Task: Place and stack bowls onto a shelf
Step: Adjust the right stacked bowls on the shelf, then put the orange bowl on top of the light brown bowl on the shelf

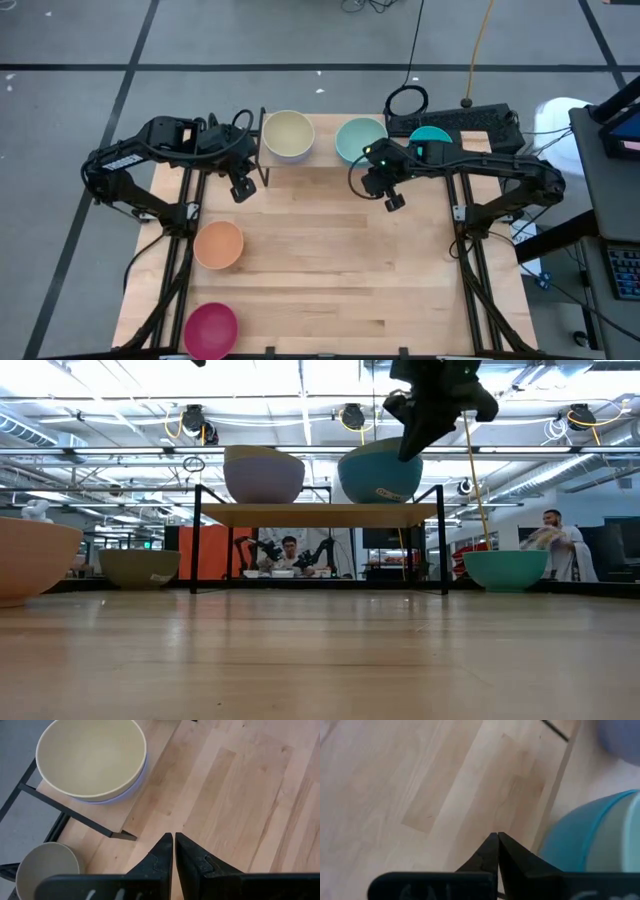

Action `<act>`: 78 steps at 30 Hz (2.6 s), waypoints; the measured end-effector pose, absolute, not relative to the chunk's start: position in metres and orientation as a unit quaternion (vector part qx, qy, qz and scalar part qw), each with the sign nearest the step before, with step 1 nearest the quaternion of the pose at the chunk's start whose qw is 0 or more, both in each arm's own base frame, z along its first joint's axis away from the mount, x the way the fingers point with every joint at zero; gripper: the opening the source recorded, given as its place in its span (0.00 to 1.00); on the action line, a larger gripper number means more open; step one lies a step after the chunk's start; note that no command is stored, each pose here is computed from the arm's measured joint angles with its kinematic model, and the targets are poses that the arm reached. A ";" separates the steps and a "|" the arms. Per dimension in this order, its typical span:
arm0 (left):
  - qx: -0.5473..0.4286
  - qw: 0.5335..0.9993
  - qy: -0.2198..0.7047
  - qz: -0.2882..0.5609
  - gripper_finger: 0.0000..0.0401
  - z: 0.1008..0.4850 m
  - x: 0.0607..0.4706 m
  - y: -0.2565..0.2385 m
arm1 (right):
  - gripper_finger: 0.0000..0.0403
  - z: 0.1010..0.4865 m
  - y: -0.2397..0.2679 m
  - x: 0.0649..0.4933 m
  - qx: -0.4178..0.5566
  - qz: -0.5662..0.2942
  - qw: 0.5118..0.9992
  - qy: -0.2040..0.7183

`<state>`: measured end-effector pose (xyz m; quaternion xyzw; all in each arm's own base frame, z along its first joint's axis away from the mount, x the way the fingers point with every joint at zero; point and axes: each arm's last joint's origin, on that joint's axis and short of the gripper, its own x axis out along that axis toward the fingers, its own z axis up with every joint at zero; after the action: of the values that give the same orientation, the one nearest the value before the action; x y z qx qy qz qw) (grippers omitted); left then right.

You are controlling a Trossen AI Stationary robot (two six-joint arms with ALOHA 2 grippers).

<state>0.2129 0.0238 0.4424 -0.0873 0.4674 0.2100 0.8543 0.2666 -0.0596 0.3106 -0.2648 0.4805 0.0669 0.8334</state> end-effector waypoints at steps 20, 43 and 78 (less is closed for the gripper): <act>-0.087 0.854 0.467 0.210 0.06 0.442 0.213 0.024 | 0.00 0.318 -0.091 0.267 -0.260 0.000 0.856 0.446; -0.097 0.836 0.503 0.196 0.06 0.439 0.207 0.021 | 0.00 0.330 -0.074 0.253 -0.268 0.006 0.854 0.446; -0.207 0.795 0.550 0.151 0.19 0.418 0.239 0.017 | 0.00 0.377 -0.012 0.206 -0.316 0.027 0.887 0.334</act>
<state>0.2385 0.0175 0.4178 -0.2073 0.5498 0.1505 0.7950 0.2061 -0.0117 0.3771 -0.3164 0.3344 0.0266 0.8873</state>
